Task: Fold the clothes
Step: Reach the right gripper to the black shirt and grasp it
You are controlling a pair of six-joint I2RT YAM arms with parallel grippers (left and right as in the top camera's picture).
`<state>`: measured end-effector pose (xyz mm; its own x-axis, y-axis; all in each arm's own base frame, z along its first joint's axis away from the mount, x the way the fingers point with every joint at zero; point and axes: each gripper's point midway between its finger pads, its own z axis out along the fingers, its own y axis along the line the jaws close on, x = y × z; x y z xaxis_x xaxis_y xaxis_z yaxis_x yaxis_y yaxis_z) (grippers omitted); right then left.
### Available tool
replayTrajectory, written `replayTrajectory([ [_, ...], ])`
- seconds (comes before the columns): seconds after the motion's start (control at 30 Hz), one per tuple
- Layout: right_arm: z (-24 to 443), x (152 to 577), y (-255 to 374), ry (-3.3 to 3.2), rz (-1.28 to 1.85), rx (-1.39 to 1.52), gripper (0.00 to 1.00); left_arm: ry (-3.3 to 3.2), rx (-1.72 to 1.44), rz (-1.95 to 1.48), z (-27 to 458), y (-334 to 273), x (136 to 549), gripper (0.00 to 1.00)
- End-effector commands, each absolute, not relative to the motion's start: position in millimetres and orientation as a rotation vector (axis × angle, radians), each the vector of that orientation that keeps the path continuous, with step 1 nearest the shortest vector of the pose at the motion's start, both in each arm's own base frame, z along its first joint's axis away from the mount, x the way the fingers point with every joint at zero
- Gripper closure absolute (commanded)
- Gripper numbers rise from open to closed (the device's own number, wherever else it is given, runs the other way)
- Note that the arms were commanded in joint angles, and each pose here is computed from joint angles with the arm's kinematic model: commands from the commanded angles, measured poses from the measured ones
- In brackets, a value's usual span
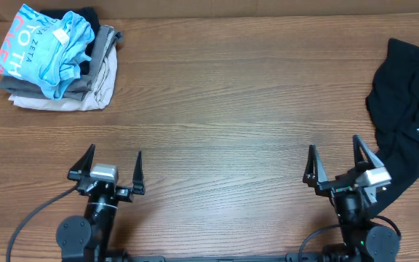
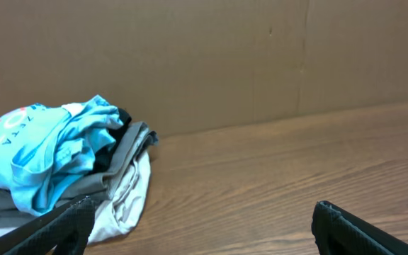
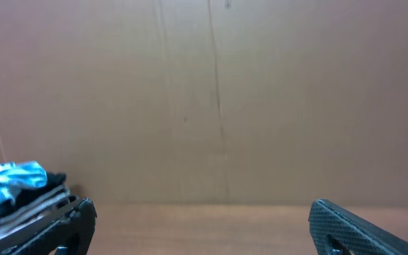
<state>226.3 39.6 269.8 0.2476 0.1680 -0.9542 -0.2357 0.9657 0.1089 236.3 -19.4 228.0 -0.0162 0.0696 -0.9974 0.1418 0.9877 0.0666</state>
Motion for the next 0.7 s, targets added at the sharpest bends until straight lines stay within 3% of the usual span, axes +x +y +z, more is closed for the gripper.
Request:
replayTrajectory([
  [0.0, 303.8, 211.8, 41.8, 1.225, 0.248, -0.108, 0.00, 1.612, 0.153, -0.068, 246.3, -19.0, 242.3, 0.00],
  [0.4, 329.0, 218.6, 46.2, 1.348, 0.231, -0.150, 0.00, 1.831, 0.186, -0.145, 276.3, -26.1, 278.7, 0.00],
  [0.67, 329.5, 273.8, 64.7, 1.699, 0.277, -0.240, 0.00, 2.036, 0.204, -0.158, 290.2, -24.5, 301.0, 0.00],
])
